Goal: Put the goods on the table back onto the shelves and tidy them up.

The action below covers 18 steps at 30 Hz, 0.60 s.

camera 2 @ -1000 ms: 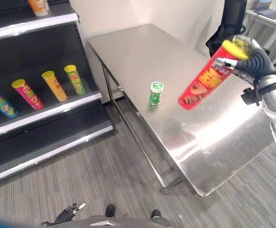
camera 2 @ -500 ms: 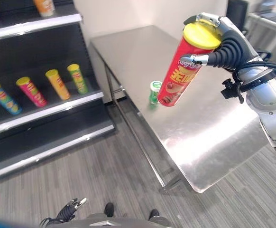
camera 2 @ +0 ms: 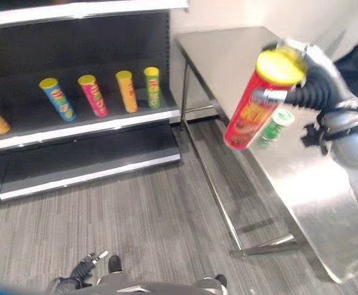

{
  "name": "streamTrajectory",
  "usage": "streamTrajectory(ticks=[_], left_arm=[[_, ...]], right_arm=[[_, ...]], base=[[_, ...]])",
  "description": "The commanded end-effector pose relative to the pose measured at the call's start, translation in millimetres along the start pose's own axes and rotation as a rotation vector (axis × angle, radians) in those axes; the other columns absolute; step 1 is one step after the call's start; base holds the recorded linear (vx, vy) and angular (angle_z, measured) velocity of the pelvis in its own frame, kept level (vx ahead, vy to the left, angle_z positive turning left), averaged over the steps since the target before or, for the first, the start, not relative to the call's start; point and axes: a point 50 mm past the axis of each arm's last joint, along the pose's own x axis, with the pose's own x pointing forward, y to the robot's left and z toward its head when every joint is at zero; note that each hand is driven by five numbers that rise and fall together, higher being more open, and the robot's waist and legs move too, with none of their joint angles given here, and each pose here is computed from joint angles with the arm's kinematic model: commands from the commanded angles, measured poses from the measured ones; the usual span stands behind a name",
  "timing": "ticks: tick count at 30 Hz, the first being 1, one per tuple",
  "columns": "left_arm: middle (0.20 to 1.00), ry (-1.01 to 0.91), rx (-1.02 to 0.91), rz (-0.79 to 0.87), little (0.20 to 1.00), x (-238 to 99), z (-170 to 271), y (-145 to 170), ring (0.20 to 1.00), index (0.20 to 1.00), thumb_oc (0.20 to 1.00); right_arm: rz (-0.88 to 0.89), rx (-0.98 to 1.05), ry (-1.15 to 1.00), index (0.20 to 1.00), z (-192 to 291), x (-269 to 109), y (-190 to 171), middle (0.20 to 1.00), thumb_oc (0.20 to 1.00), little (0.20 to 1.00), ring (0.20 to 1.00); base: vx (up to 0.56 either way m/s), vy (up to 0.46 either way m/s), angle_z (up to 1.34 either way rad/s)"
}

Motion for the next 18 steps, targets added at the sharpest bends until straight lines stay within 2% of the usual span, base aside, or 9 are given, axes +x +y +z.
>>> streamTrajectory(ticks=[1,4,7,13,18], left_arm=[[1.0,-0.007,0.091,-0.014,1.0,-2.6,-3.7,0.0,1.0,1.0,1.0],[1.0,-0.026,0.139,-0.004,1.0,-1.1,5.0,11.0,1.0,1.0,1.0],[1.0,-0.033,0.159,-0.022,1.0,-0.6,6.6,7.0,1.0,1.0,1.0],[1.0,0.002,0.175,-0.068,1.0,2.2,2.5,-11.3,1.0,1.0,1.0],[1.0,0.016,0.178,-0.074,1.0,2.3,-0.2,-14.7,1.0,1.0,1.0]], right_arm=[[-0.139,-0.133,-0.085,0.2,16.2,19.2,-37.0,0.2,0.2,0.2,0.2],[-0.144,-0.151,-0.065,0.2,14.8,14.6,-37.0,0.2,0.2,0.2,0.2],[-0.157,-0.169,-0.035,0.2,11.0,5.9,-42.8,0.2,0.2,0.2,0.2],[-0.159,-0.172,0.005,0.2,4.4,-2.7,-46.5,0.2,0.2,0.2,0.2],[-0.159,-0.166,0.028,0.2,0.4,-9.8,-44.4,0.2,0.2,0.2,0.2]], base=[[0.08,0.498,0.3],[0.06,0.311,0.43],[0.16,0.265,0.34],[0.2,0.093,0.52],[0.21,0.024,0.46]])
